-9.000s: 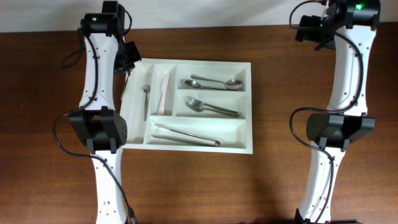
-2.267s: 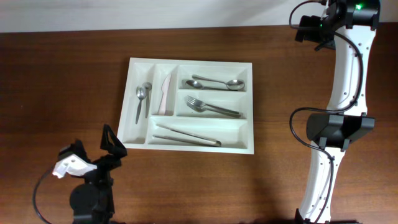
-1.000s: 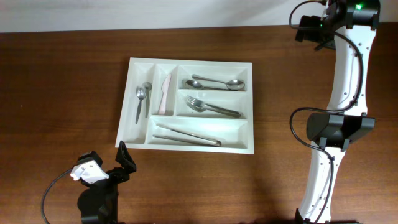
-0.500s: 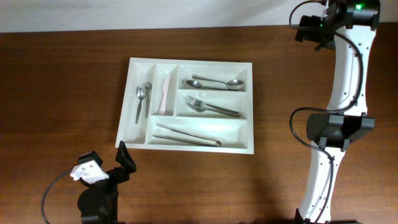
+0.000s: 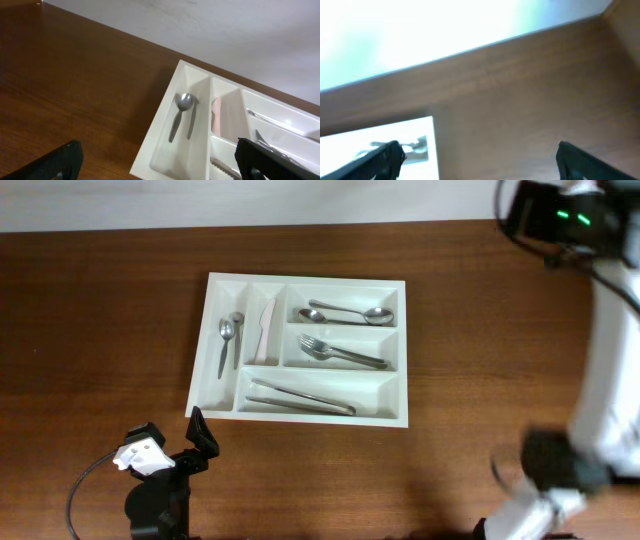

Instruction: Pack container

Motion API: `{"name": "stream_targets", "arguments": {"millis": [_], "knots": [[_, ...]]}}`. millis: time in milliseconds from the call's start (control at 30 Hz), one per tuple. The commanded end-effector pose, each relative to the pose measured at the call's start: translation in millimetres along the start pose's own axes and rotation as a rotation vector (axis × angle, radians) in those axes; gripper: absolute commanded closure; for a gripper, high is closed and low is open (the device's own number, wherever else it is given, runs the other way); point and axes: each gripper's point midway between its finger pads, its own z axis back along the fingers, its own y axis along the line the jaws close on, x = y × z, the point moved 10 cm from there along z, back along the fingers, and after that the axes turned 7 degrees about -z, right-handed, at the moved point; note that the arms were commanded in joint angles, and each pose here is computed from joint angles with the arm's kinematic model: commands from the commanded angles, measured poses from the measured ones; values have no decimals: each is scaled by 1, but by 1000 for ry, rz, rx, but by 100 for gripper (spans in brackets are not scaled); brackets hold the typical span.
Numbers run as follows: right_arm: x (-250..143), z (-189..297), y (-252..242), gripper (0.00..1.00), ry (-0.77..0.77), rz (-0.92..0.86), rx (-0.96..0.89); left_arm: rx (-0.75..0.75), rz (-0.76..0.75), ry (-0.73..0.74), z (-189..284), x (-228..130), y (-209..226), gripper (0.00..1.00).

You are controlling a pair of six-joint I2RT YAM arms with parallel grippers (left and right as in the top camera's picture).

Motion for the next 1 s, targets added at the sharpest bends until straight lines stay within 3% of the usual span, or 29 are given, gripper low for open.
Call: {"name": "stream_targets", "arguments": {"millis": [0, 167, 300, 667, 967], "knots": [[-17, 43, -8, 1, -106, -6, 40, -7, -18, -5, 0, -1, 0, 1], [-56, 85, -23, 1, -321, -10, 149, -7, -18, -5, 0, -1, 0, 1], [-106, 96, -41, 1, -385, -5, 198, -7, -18, -5, 0, -1, 0, 1], [-262, 56, -83, 1, -394, 44, 351, -7, -18, -5, 0, -1, 0, 1], [-320, 26, -100, 1, -417, 55, 388, -7, -18, -5, 0, -1, 0, 1]]}}
